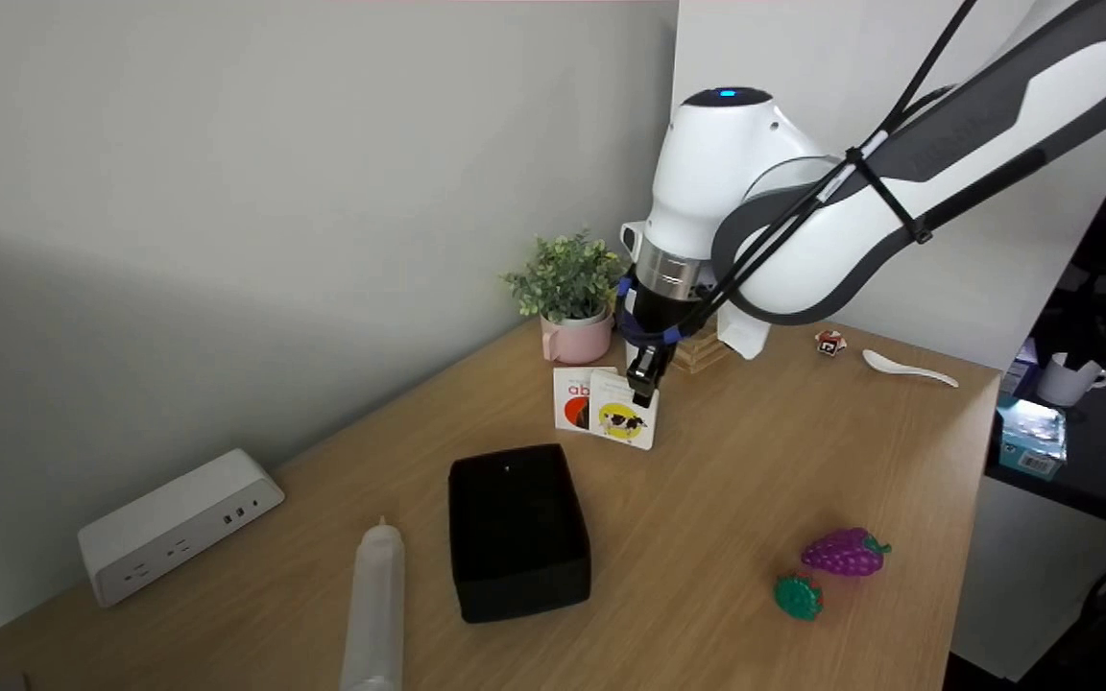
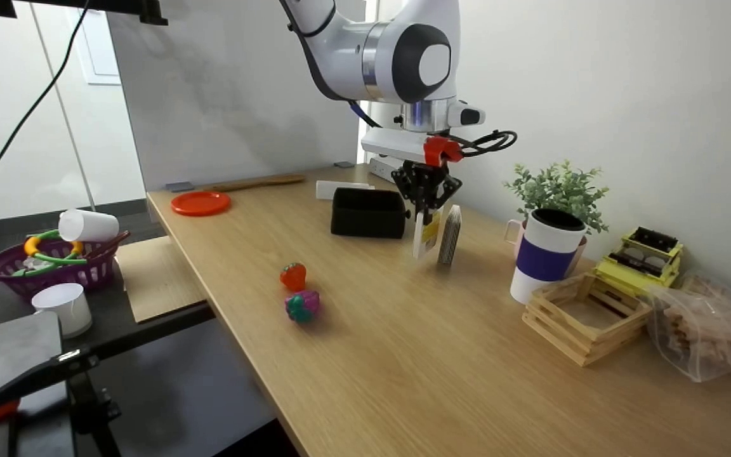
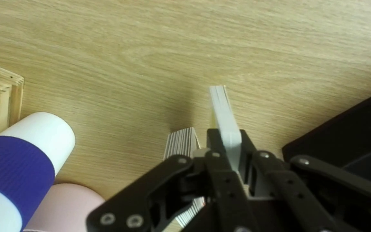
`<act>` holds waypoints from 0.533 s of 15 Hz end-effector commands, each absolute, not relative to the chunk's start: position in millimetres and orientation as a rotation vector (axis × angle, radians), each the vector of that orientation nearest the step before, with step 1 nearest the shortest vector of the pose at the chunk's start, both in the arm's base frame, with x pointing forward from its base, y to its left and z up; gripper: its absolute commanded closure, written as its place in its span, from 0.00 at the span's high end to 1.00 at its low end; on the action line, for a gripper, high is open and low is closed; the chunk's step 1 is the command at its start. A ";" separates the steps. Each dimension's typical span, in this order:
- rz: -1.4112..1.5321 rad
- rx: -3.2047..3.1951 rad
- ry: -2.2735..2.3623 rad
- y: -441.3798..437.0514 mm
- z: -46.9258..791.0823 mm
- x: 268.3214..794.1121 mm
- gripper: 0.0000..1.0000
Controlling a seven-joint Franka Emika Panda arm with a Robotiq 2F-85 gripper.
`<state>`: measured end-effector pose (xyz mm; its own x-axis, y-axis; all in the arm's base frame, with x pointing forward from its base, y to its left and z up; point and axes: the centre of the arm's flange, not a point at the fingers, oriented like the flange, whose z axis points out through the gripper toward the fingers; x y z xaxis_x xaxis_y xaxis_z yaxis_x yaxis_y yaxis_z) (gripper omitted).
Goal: Move the books from the box to the table
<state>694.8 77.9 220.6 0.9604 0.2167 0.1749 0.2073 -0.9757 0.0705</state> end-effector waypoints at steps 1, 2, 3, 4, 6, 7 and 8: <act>0.322 3.046 0.344 81.0 213.1 702.7 0.04; 0.325 3.048 0.349 81.5 209.9 704.3 0.04; 0.320 3.049 0.350 82.7 208.1 705.3 0.04; 0.317 3.049 0.352 83.2 206.1 706.4 0.04; 0.315 3.051 0.356 85.2 202.7 708.1 0.04; 0.316 3.051 0.359 85.7 200.9 709.2 0.04; 0.314 3.052 0.362 87.5 200.5 710.0 0.04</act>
<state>700.2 81.5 204.5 0.9588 0.2208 0.1785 0.2118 -0.9749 0.0685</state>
